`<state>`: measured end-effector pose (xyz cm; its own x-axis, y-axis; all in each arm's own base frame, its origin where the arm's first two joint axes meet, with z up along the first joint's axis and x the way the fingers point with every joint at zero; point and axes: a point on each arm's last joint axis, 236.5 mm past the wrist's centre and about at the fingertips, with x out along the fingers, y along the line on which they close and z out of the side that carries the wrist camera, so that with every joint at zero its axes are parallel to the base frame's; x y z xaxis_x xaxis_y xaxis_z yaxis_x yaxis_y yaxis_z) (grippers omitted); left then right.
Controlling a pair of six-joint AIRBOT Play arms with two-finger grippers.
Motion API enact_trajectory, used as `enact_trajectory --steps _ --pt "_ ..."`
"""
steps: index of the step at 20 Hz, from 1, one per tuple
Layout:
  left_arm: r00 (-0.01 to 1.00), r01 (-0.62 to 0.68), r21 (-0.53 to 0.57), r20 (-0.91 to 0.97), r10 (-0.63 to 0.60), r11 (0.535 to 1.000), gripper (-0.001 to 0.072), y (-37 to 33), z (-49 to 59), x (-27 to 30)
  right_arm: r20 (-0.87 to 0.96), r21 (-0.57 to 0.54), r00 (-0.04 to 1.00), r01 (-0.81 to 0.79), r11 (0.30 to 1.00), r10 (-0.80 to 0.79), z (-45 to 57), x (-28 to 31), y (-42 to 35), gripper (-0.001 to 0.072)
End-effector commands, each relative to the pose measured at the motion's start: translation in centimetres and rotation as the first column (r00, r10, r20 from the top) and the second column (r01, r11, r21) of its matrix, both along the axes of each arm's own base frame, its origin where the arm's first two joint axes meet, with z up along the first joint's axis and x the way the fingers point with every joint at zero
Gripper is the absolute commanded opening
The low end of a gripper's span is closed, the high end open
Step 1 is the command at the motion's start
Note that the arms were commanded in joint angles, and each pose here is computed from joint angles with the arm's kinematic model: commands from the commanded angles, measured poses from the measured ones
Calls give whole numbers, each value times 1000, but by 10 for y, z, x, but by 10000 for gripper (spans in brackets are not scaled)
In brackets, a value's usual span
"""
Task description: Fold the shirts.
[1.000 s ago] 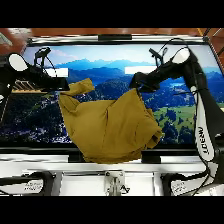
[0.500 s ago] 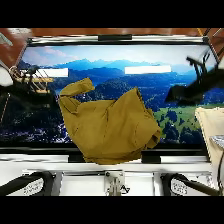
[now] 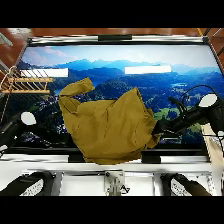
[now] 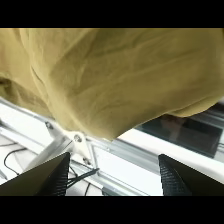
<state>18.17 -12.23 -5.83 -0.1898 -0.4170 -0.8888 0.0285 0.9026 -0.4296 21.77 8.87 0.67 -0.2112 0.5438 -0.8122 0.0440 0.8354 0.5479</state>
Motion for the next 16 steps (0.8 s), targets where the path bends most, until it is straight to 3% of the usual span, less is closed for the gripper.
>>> enact_trajectory --steps 1,8,9,11,12,14,16 --pt "999 -13 -7 29 13 1000 720 -19 -20 -1 -10 10 1000 -1 1000 1 -4 -5 3 672" --pt "998 -44 -9 42 45 999 710 -44 -55 17 -7 10 1000 -2 1000 2 -4 -5 3 673" --pt "997 -57 -12 59 58 998 620 -45 -56 23 -4 9 1000 0 1000 0 -4 -4 3 673" --pt "992 -91 -18 84 92 996 237 -47 -54 33 3 0 1000 30 1000 -30 -9 1 2 691" --pt "992 -86 -23 93 88 996 122 -49 -50 36 -1 -4 999 42 999 -42 -15 1 2 691" --pt "990 -48 -40 130 53 998 48 -52 -38 41 -52 4 997 64 998 -63 -33 -8 6 692" --pt "984 -34 -56 175 43 998 48 -54 -22 47 -119 59 991 74 995 -67 -46 -24 19 692"
